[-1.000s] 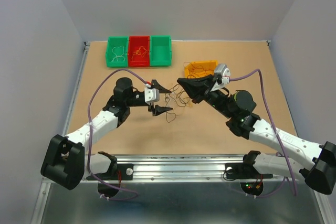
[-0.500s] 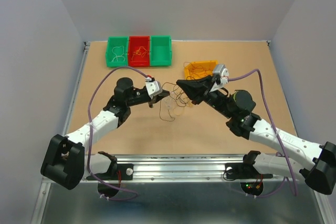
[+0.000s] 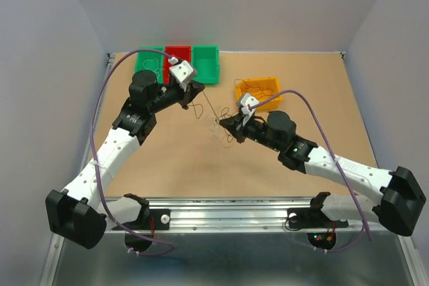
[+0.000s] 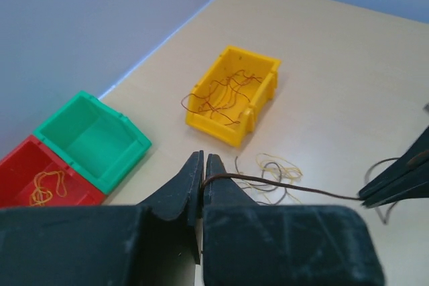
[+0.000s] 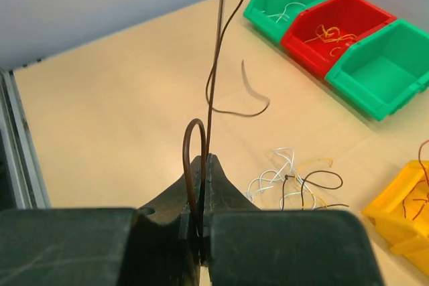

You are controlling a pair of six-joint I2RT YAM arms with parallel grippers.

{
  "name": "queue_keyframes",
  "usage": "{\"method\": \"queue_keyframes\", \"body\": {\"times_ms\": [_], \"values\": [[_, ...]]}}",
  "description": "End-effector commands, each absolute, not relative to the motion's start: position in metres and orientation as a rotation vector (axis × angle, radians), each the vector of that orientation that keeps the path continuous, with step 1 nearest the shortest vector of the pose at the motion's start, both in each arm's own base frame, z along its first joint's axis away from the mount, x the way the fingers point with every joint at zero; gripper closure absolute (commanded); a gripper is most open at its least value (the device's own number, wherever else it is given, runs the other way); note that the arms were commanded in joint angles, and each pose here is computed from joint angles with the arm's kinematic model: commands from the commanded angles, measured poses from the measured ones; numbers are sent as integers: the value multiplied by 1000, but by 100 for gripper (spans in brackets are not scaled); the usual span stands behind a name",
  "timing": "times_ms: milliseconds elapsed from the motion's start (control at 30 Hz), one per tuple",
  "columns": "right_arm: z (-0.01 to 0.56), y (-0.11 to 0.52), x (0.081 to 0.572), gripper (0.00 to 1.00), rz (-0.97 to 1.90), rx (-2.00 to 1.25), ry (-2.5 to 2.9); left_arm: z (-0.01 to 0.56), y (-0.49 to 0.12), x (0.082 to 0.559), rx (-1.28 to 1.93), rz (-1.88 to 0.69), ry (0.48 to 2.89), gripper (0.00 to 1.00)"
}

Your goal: Untangle the cables

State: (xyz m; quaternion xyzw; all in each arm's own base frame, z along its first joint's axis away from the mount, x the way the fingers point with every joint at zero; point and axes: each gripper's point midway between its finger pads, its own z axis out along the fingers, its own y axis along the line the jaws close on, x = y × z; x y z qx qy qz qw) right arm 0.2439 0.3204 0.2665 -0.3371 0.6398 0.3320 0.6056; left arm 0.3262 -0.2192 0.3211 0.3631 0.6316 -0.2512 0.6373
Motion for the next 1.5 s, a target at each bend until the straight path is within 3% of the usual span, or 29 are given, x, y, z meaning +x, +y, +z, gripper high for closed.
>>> {"method": "queue_keyframes", "body": {"times_ms": [0, 167, 267, 367, 533, 600, 700, 1100, 1167, 1267, 1467], "values": [[207, 335, 232, 100, 744, -1049, 1548, 355, -214, 330, 761, -598, 1491, 100], [177, 364, 240, 99, 777, -1196, 1557, 404, -209, 339, 652, -628, 1471, 100], [194, 373, 260, 99, 740, -1105, 1529, 421, -214, 334, 666, -676, 1454, 100], [206, 376, 269, 91, 744, -1022, 1479, 425, -221, 329, 681, -735, 1457, 100], [210, 382, 267, 40, 775, -1013, 1438, 422, -223, 325, 699, -756, 1458, 100], [208, 385, 268, 28, 783, -1024, 1435, 423, -223, 324, 699, -751, 1456, 100], [203, 388, 266, 19, 790, -1057, 1427, 428, -220, 326, 691, -726, 1449, 100], [212, 381, 281, 24, 730, -947, 1396, 440, -214, 322, 682, -699, 1436, 100], [212, 379, 279, 20, 733, -948, 1395, 442, -214, 321, 680, -693, 1436, 100], [211, 369, 272, 0, 717, -956, 1389, 448, -210, 320, 670, -674, 1425, 100], [204, 345, 254, 0, 677, -1025, 1409, 450, -208, 319, 666, -661, 1416, 100]]}}
